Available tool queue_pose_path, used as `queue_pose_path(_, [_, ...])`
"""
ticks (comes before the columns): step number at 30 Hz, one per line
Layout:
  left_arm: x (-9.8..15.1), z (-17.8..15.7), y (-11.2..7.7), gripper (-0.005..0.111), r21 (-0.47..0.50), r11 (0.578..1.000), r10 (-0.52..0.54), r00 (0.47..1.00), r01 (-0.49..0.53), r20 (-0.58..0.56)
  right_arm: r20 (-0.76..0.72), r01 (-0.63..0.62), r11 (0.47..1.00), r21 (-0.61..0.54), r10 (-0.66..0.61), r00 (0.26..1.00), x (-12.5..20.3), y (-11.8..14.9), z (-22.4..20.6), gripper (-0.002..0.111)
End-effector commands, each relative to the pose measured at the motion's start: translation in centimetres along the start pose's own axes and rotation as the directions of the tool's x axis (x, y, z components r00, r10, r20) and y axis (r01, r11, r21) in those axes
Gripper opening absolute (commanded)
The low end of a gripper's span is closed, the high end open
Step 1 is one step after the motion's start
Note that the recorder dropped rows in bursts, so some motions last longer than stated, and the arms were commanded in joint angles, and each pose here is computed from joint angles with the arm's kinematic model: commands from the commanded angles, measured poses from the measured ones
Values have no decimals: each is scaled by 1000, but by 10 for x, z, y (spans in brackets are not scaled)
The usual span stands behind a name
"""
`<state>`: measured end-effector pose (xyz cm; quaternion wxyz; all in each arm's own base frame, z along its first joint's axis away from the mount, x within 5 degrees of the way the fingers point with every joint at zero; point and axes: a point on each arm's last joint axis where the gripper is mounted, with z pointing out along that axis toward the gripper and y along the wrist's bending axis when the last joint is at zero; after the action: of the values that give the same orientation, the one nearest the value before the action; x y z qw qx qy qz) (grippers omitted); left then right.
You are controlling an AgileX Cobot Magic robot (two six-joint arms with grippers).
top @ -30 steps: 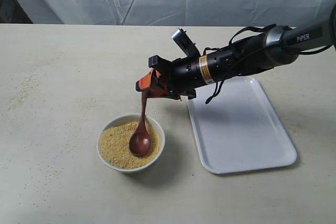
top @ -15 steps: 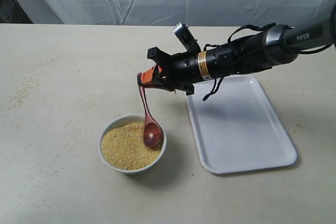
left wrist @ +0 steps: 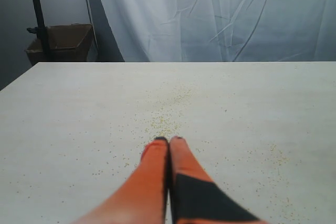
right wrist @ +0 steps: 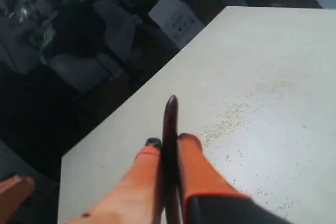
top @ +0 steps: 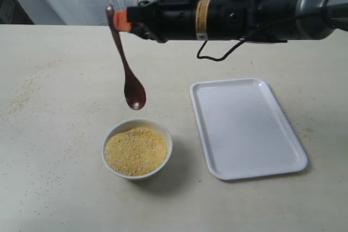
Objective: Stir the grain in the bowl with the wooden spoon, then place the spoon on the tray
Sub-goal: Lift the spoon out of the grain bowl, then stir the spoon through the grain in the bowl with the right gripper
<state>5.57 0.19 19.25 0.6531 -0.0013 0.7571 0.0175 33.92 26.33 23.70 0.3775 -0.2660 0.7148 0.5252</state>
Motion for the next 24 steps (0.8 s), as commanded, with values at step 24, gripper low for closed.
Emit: queue_pose_path(24, [0,0,0,0,-2,1000,0,1000,0,3,-148,233,972,23,-227,962,44,33,48,-1])
